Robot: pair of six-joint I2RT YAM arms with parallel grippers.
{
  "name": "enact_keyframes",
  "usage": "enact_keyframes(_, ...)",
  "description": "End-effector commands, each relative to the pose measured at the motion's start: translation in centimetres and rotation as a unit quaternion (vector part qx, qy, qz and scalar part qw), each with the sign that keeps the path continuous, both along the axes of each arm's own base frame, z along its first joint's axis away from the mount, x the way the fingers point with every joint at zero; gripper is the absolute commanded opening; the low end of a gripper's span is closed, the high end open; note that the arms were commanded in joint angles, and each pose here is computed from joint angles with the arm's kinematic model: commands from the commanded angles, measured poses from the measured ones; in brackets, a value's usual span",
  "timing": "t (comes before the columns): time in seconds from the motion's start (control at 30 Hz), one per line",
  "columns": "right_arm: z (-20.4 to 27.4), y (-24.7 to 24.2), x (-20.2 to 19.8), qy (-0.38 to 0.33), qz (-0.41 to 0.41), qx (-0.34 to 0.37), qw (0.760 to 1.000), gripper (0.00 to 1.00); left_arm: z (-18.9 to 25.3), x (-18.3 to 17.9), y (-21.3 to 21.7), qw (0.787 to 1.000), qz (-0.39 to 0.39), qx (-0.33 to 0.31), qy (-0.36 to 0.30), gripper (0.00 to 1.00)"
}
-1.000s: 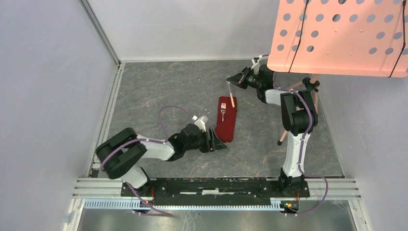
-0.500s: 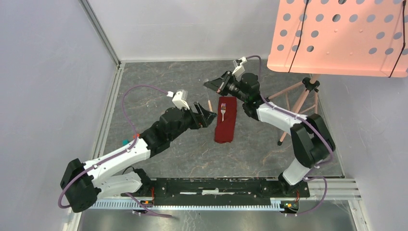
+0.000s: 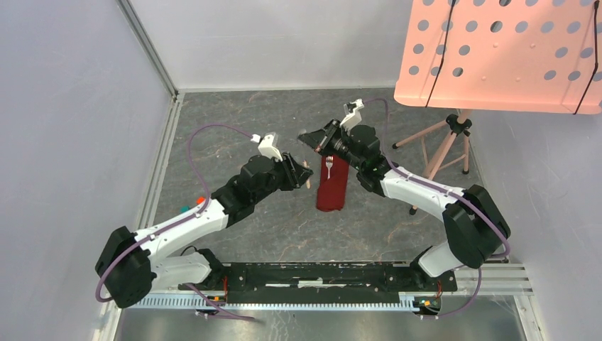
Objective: Fold the napkin into a case and place the utensils inside
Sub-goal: Pass from the right arm to the left, then pass from the left arm to the right
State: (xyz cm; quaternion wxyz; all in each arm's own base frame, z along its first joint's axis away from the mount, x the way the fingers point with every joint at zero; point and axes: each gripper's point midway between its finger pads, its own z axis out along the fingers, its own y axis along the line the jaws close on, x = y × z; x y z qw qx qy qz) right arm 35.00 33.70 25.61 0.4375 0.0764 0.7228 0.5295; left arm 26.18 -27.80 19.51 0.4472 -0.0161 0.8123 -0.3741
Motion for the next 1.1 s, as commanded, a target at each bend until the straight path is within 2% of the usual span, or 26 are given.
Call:
enact_keyframes(0.0,2.1,-0.8,-0.6,-0.029,-0.015,0.013,0.999,0.00,0.8,-0.2,-2.0,0.998,-0.056,-0.037,-0.011,0.36)
enact_keyframes(0.1,2.3,-1.2,-1.2,-0.042,-0.012,0.004,0.999,0.03,0.9,-0.4,-2.6,0.992,-0.091,-0.089,0.006,0.10)
enact_keyframes(0.13,2.4,-1.3,-1.4,-0.048,-0.011,0.000,0.999,0.03,1.0,-0.4,-2.5,0.989,-0.099,-0.107,0.014,0.04)
enact_keyframes(0.17,2.5,-1.5,-1.5,-0.053,-0.010,-0.002,0.999,0.05,1.1,-0.3,-2.3,0.987,-0.105,-0.122,0.013,0.03)
enact_keyframes(0.2,2.7,-1.6,-1.8,-0.063,-0.004,-0.005,0.998,0.13,1.3,-0.4,-2.3,0.984,-0.115,-0.135,0.012,0.02)
enact_keyframes(0.3,2.7,-1.7,-2.8,-0.107,0.040,-0.036,0.993,0.45,2.6,-1.0,-2.1,0.974,-0.153,-0.166,-0.001,0.02)
enact_keyframes(0.37,2.6,-1.6,-4.2,-0.144,0.102,-0.044,0.983,0.57,4.0,-1.6,-1.9,0.960,-0.190,-0.206,-0.004,0.02)
enact_keyframes(0.47,3.9,-1.6,-7.4,-0.210,0.186,0.003,0.960,0.69,6.3,-2.8,-1.6,0.933,-0.245,-0.264,-0.017,0.02)
enact_keyframes(0.5,3.7,-1.5,-7.8,-0.210,0.201,0.000,0.957,0.70,6.8,-3.2,-1.6,0.926,-0.259,-0.273,-0.021,0.02)
enact_keyframes(0.67,3.3,-1.9,-9.2,-0.210,0.240,0.003,0.948,0.69,7.9,-4.4,-1.8,0.907,-0.299,-0.294,-0.029,0.02)
enact_keyframes(0.87,3.6,-2.1,-10.0,-0.190,0.266,0.035,0.944,0.48,8.5,-5.3,-1.9,0.888,-0.330,-0.318,-0.026,0.02)
enact_keyframes(0.97,4.6,-2.4,-10.6,-0.192,0.275,0.074,0.939,0.40,8.1,-5.2,-2.0,0.887,-0.330,-0.322,-0.018,0.02)
enact_keyframes(1.07,4.6,-2.5,-10.5,-0.190,0.276,0.077,0.939,0.34,7.7,-5.3,-2.0,0.888,-0.331,-0.319,-0.015,0.02)
